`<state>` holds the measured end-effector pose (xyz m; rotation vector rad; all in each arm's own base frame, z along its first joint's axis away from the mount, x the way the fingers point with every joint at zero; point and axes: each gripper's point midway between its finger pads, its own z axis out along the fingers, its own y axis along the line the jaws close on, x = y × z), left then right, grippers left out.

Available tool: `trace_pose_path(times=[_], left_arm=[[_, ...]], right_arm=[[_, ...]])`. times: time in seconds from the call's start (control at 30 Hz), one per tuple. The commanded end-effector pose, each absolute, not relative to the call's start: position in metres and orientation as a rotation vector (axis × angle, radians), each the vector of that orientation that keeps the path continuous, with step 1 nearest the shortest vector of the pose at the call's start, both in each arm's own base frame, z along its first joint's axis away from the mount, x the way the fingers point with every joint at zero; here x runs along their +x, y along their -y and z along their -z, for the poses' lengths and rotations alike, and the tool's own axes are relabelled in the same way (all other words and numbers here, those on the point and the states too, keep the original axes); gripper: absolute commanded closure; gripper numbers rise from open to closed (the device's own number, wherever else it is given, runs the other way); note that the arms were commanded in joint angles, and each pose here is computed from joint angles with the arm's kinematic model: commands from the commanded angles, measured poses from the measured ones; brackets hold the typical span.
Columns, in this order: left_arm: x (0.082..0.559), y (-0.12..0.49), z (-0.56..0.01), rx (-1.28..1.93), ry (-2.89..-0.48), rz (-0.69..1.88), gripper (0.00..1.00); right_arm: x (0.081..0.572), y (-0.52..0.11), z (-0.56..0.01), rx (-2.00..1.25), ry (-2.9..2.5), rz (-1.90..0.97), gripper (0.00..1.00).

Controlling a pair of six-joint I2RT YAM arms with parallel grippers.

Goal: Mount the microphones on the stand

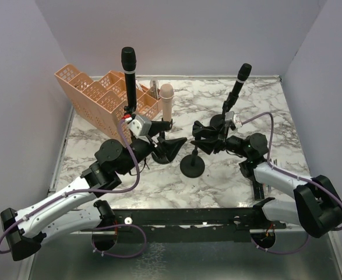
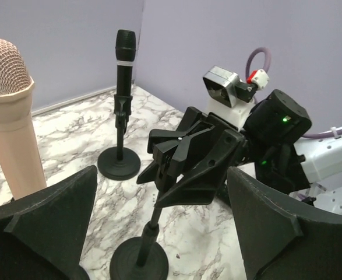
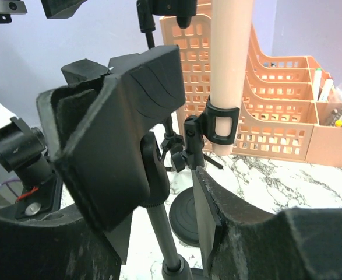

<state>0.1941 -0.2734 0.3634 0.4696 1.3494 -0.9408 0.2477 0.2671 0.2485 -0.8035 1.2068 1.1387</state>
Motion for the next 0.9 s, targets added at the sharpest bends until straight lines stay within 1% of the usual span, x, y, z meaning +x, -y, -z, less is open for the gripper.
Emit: trace_pose_path(times=[0.0, 0.13, 0.3, 0.57, 0.73, 0.87], left_arm=[[0.206, 0.276, -0.351, 0.528, -1.43, 0.831, 0.08], [0.218, 0.284, -0.342, 0.607, -1.477, 0.733, 0.02], [0.223, 0.298, -0.341, 0.74, -1.436, 0.677, 0.01], [0.211, 0.331, -0.351, 1.015, -1.244, 0.786, 0.01], [0.225, 0.34, -0.354, 1.085, -1.194, 0.816, 0.01], [0.231, 0.345, -0.357, 1.152, -1.144, 0.941, 0.01]], right_arm=[[0.254, -0.258, -0.245, -0.677, -1.283, -1.117, 0.5], [0.248, -0.25, -0.242, -0.614, -1.333, -1.118, 0.48], [0.242, -0.238, -0.233, -0.55, -1.426, -1.088, 0.47], [0.235, -0.213, -0.232, -0.326, -1.523, -1.069, 0.48], [0.225, -0.208, -0.246, -0.252, -1.524, -1.119, 0.49], [0.212, -0.21, -0.257, -0.265, -1.496, -1.18, 0.49]])
